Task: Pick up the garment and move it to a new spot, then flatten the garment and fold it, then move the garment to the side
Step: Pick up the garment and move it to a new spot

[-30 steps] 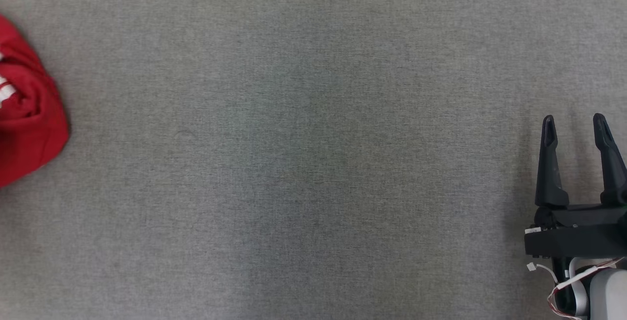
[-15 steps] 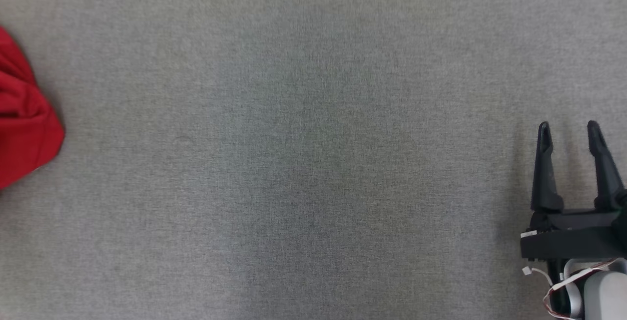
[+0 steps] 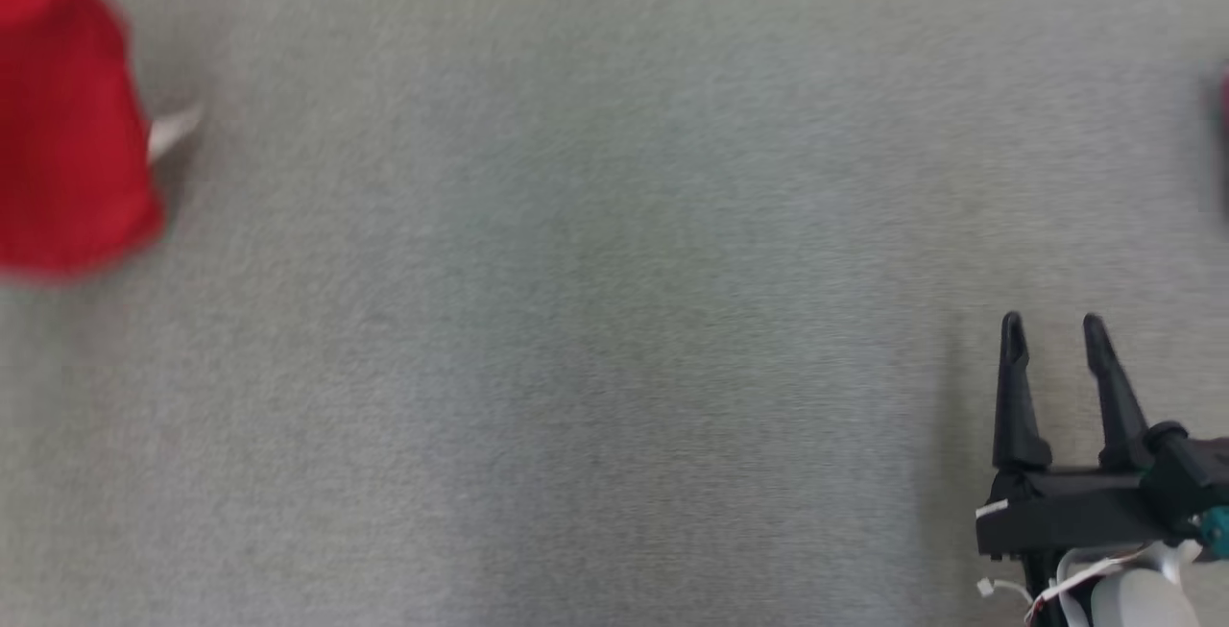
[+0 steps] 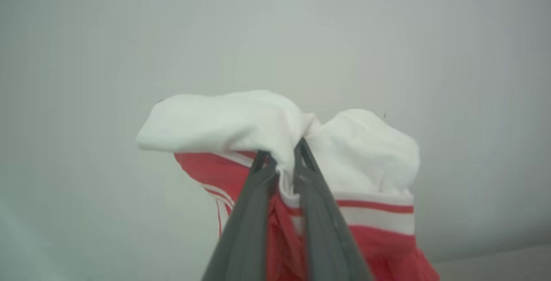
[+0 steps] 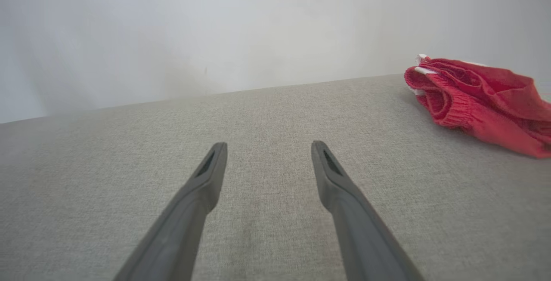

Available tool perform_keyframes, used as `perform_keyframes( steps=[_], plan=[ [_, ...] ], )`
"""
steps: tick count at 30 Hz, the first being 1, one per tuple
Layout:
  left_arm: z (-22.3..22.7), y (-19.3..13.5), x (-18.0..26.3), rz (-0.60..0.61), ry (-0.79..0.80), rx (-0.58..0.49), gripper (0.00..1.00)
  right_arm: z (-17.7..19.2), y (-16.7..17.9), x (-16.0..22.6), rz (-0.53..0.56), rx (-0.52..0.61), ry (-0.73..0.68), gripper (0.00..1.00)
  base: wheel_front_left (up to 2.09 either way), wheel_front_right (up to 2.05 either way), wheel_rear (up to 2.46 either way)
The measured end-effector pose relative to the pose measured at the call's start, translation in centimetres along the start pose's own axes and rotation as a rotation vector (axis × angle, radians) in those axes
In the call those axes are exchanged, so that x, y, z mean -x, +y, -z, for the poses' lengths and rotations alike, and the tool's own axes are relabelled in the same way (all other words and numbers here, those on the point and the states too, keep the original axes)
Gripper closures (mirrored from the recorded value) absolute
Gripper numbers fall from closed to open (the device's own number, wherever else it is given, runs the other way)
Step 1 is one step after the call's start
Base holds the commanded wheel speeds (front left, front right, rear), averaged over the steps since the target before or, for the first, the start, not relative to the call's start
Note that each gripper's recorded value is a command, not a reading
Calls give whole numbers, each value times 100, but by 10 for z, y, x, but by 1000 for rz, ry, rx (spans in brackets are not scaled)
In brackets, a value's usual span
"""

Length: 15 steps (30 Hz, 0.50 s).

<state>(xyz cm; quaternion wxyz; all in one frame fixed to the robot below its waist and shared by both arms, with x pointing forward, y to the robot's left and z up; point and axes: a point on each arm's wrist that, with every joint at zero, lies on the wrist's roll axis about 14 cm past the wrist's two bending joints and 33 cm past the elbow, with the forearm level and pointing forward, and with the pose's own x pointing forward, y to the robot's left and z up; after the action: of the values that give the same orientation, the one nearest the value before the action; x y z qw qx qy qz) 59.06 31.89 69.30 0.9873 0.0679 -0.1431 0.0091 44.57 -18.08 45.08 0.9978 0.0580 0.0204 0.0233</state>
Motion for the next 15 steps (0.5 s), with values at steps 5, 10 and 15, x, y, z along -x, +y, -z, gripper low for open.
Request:
perform_keyframes(
  steps=[5,10,15],
  plan=[
    [-79,-74,-26,162,-176,40,100,-9,-20,20,65,-25,-16,0,0,0,0],
    [-129,-173,-34,362,-277,110,100,-24,-44,41,140,-38,-51,0,0,0,0],
    [-154,-266,-29,539,-313,213,100,-44,-70,60,217,-39,-103,0,0,0,0]
  ],
)
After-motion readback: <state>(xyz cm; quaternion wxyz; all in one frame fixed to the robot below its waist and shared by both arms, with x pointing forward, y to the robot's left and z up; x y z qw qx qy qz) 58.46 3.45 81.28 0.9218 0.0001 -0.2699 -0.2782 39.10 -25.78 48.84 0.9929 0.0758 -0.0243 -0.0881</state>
